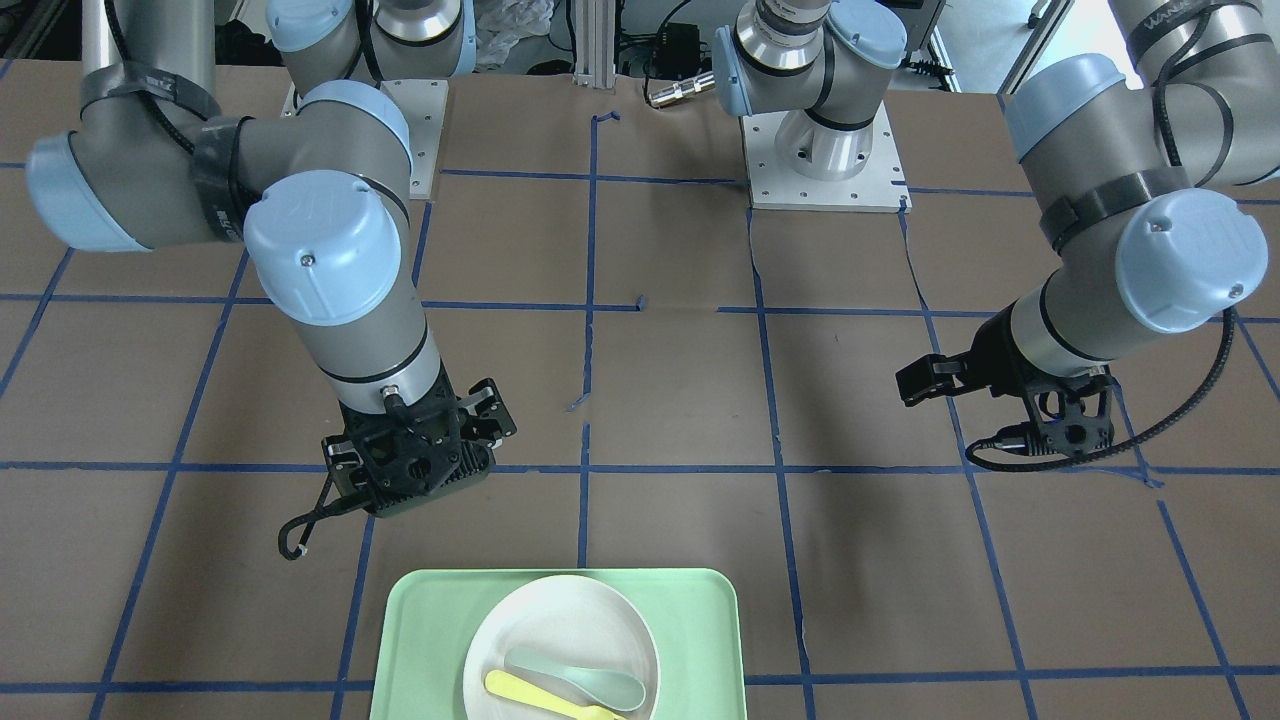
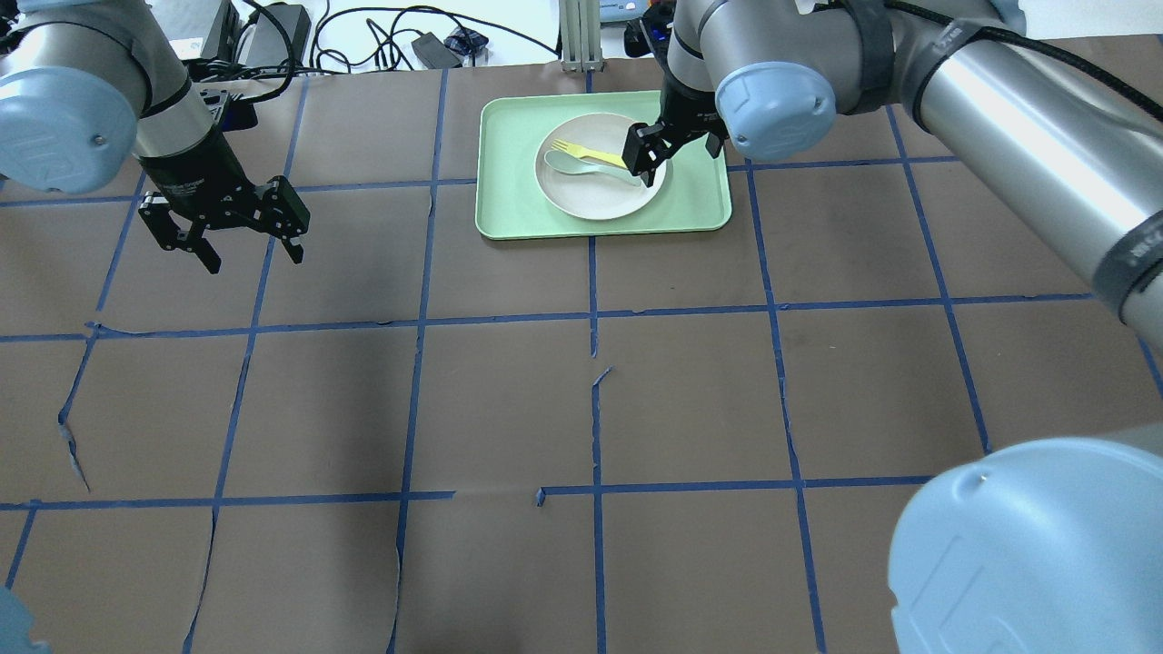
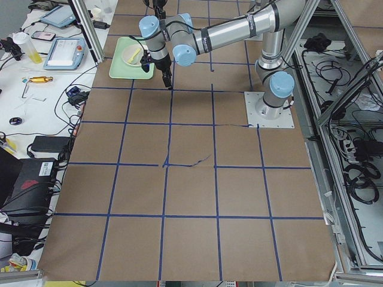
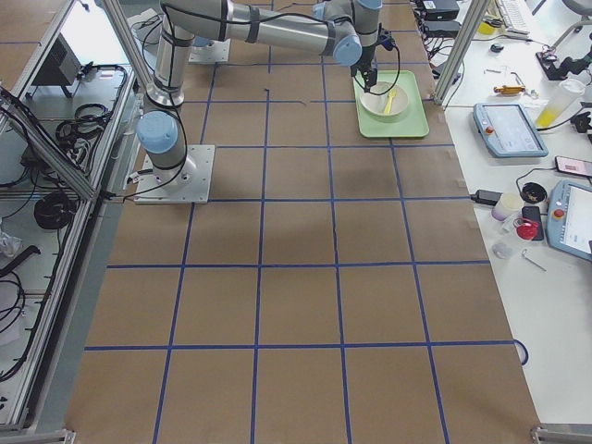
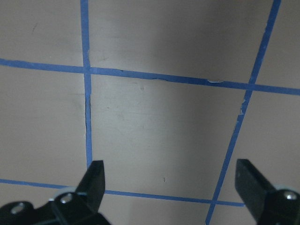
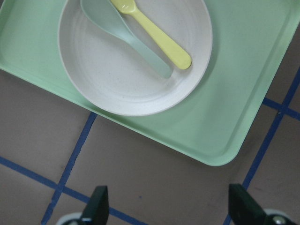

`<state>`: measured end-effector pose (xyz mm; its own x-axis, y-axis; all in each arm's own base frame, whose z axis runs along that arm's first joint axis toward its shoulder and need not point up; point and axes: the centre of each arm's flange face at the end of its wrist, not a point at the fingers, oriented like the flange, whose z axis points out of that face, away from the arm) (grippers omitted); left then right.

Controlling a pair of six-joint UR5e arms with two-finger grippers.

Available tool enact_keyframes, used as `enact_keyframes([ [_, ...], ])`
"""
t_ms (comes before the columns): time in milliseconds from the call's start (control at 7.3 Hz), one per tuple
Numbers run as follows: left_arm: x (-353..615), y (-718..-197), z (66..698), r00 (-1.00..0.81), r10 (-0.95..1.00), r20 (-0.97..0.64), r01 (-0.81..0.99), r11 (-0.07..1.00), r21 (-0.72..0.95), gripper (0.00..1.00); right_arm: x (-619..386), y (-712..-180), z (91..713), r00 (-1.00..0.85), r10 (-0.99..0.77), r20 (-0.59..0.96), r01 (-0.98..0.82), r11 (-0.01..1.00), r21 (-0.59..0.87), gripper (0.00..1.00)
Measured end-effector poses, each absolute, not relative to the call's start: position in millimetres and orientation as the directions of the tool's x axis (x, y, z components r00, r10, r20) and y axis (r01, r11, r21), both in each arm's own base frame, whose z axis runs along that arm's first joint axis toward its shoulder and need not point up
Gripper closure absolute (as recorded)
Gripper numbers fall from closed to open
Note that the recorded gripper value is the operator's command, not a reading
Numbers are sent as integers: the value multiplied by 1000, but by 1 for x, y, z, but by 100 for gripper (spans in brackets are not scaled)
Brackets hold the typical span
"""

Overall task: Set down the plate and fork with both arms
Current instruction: 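Lower the right gripper toward the yellow fork on the plate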

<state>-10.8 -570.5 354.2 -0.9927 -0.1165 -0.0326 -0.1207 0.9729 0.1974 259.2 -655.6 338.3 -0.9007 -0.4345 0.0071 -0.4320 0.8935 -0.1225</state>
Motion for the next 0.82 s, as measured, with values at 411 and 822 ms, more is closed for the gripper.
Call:
enact_keyframes([
  [411, -13, -560, 343, -993, -118, -31, -122, 969, 213, 0, 278, -699, 309, -867, -498, 25, -497, 857, -137, 35],
  [822, -14, -556, 341, -992, -119, -31, -123, 970, 211, 0, 292, -748, 285, -837, -545, 53, -542, 812, -218, 31],
])
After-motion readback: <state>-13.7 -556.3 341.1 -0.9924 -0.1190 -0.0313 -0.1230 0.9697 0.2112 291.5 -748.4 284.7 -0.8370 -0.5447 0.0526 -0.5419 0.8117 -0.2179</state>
